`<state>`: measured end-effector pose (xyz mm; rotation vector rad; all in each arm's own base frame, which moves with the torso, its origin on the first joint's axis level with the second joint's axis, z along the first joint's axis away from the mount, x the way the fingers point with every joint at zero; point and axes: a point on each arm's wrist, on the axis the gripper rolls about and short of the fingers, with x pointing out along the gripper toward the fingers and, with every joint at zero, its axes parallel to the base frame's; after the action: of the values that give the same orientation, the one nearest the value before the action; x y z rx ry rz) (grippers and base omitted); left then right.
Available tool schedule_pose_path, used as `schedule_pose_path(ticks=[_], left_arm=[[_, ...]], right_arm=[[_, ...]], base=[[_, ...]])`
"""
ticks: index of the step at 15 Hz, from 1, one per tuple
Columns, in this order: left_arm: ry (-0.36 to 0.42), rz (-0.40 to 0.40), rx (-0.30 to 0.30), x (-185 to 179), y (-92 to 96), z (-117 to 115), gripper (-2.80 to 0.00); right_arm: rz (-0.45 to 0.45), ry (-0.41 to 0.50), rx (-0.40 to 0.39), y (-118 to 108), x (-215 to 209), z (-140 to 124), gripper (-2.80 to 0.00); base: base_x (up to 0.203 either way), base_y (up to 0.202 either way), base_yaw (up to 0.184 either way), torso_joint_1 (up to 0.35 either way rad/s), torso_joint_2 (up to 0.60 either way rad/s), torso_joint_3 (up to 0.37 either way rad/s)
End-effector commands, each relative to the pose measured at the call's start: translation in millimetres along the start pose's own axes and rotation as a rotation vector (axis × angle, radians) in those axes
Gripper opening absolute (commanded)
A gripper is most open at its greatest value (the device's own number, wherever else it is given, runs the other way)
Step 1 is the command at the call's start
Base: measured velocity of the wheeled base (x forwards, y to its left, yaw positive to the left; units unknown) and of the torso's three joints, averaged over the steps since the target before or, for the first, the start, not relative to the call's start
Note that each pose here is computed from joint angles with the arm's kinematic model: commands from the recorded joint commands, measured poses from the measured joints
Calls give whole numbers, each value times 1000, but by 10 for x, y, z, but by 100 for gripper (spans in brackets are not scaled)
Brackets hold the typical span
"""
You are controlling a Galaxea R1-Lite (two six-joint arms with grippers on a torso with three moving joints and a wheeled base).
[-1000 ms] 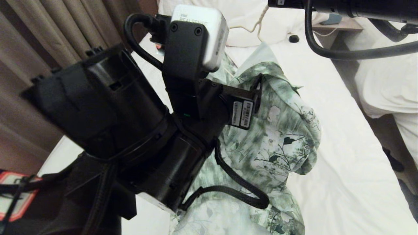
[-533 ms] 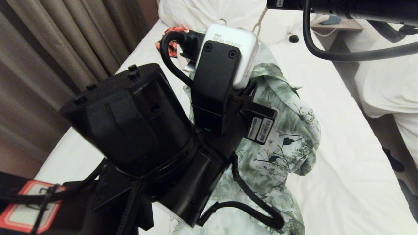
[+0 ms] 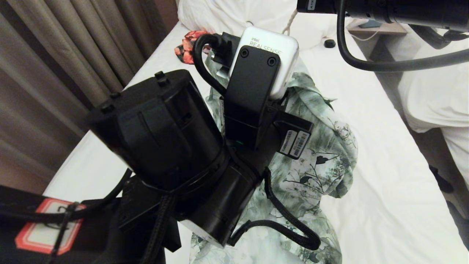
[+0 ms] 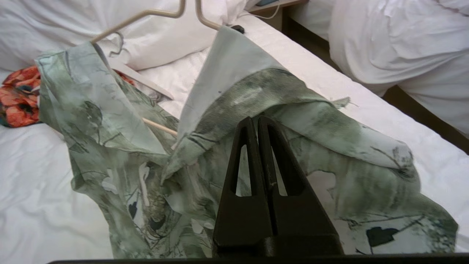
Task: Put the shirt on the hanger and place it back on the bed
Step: Take the clothes hanger out of the clothes
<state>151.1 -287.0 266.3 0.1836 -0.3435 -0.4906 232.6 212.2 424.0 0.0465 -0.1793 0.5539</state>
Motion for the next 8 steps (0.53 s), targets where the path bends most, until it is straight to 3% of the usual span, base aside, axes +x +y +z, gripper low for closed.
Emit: schedule_pose_path(ticks=[1, 3, 5, 8], left_arm=[[-3, 41, 0, 26, 105, 2, -280], [12, 124, 2, 28, 368, -48, -280], [38, 166, -35, -83, 568, -106, -280], [85, 224, -38, -364, 815, -172, -280]], right_arm=[[2, -1, -1, -5, 0, 1, -280], [70, -17, -1, -12, -74, 73, -280], [225, -18, -3, -15, -197, 157, -280], [408, 25, -9, -60, -389, 231, -280]], base=[[0, 0, 0, 0, 0, 0], [0, 0, 0, 0, 0, 0], [0, 0, 0, 0, 0, 0], [0, 0, 0, 0, 0, 0]])
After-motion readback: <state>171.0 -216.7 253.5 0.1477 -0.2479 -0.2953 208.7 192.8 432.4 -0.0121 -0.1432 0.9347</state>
